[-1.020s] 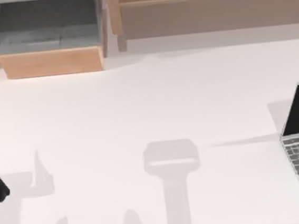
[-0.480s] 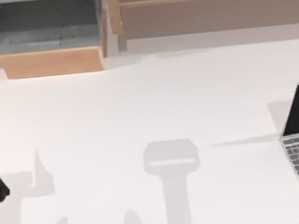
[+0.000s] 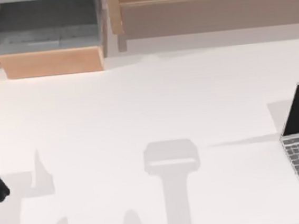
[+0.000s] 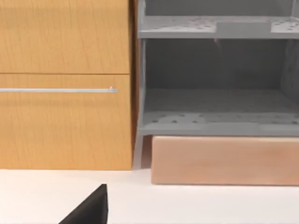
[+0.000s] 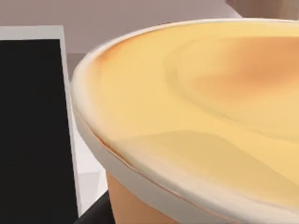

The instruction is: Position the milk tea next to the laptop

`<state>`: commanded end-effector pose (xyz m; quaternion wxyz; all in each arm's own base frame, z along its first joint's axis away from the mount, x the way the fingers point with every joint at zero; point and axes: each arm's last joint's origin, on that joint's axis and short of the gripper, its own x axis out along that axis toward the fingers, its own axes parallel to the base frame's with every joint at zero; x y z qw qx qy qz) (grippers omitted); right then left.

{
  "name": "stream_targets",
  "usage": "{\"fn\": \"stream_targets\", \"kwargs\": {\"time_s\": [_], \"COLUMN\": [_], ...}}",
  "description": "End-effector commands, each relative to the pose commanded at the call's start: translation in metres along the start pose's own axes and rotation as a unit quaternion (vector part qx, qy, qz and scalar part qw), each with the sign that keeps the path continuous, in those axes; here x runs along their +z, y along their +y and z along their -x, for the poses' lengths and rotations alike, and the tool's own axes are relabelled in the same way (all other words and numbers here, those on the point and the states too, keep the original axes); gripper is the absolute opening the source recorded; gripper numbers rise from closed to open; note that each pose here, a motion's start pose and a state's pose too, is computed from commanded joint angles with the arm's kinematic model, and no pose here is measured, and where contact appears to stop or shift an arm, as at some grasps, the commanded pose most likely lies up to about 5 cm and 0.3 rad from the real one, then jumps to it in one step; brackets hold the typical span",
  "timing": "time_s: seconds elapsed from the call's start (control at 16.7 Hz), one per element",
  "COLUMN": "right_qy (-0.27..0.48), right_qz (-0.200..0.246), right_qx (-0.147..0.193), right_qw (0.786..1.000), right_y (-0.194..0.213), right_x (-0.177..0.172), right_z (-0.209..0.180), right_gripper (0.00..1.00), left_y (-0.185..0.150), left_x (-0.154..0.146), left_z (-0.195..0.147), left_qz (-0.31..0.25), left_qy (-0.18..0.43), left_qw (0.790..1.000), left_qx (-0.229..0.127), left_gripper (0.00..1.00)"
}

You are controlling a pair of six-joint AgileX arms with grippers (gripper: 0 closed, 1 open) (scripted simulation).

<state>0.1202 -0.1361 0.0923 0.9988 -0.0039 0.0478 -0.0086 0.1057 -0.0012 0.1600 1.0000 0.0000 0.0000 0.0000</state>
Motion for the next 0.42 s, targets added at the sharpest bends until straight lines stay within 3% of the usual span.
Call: {"fn": "stream_targets", "kwargs": {"time_s": [0.12,0.42], "right_qy": [0.000,0.000], "right_qz": [0.000,0.000], "right_qx": [0.000,0.000], "right_qw": [1.000,1.000], "right_y": [0.0000,0.0000], "right_x": [0.0000,0.0000], "right_z": [0.0000,0.0000], "right_gripper": [1.00,1.00], "left_y": [0.0000,0.0000], "left_x": [0.0000,0.0000], "left_z": [0.0000,0.0000], "left_qz": [0.000,0.000], "left_qy": [0.000,0.000], "left_qw": [1.000,1.000], "left_qx": [0.000,0.000], "left_gripper": [1.00,1.00]}}
